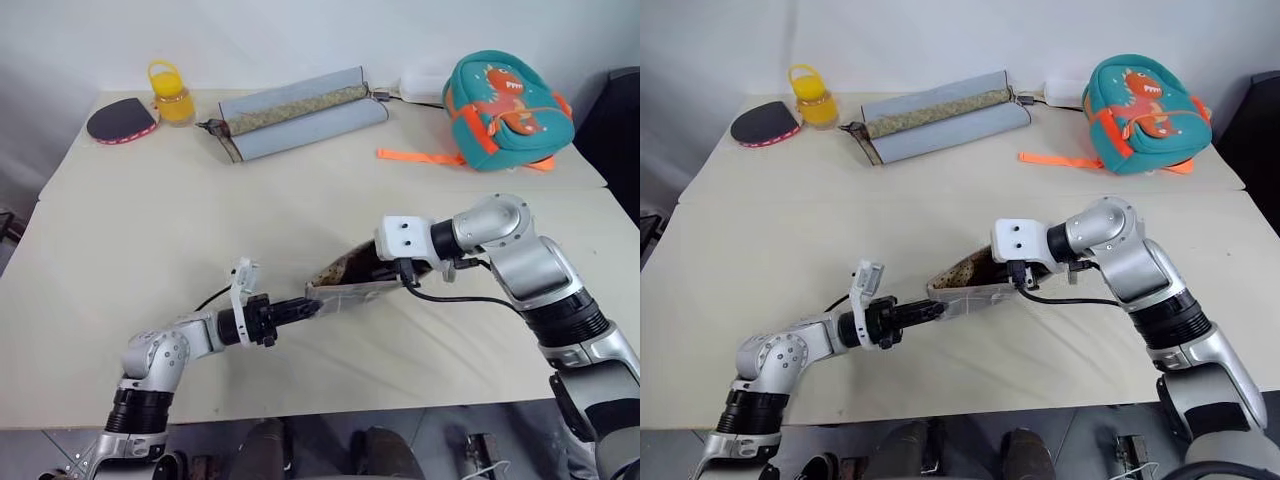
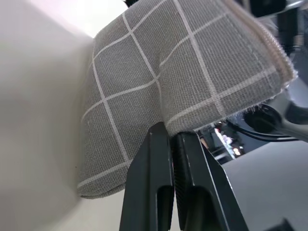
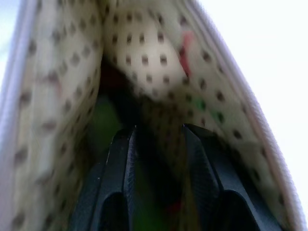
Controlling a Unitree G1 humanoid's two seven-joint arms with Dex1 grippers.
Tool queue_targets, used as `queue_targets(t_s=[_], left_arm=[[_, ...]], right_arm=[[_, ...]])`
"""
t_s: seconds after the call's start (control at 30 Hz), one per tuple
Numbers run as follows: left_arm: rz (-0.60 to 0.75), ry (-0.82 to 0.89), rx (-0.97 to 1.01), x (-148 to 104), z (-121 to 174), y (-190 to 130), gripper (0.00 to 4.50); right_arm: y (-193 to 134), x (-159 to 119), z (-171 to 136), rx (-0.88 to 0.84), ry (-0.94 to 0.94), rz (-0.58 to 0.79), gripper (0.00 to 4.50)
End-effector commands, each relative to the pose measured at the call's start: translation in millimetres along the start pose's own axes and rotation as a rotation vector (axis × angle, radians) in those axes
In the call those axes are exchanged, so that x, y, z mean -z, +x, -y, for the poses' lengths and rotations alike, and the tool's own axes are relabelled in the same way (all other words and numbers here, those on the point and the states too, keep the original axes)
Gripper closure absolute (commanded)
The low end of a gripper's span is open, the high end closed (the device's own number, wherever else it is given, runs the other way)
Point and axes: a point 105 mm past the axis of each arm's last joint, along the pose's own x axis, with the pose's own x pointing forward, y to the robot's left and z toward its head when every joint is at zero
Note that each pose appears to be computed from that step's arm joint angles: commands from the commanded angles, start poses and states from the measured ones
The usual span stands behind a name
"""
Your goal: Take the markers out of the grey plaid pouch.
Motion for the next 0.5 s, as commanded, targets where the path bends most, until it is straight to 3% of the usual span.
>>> queue_targets(t_s=[0.03, 0.3, 0.5], left_arm=[[0.014, 0.043, 0.014, -7, 2, -7, 4.50], [-0.014, 0.300, -0.172, -5, -33, -9, 4.50], [0.026, 0.326, -0.161, -10, -30, -4, 4.50]], right_arm=[[-10, -13, 2, -0.004, -0.015, 0.014, 2.92], [17, 2, -9, -0.053, -0.033, -0.041, 2.92], [18, 22, -19, -0.100, -0.019, -0.129, 2.92]])
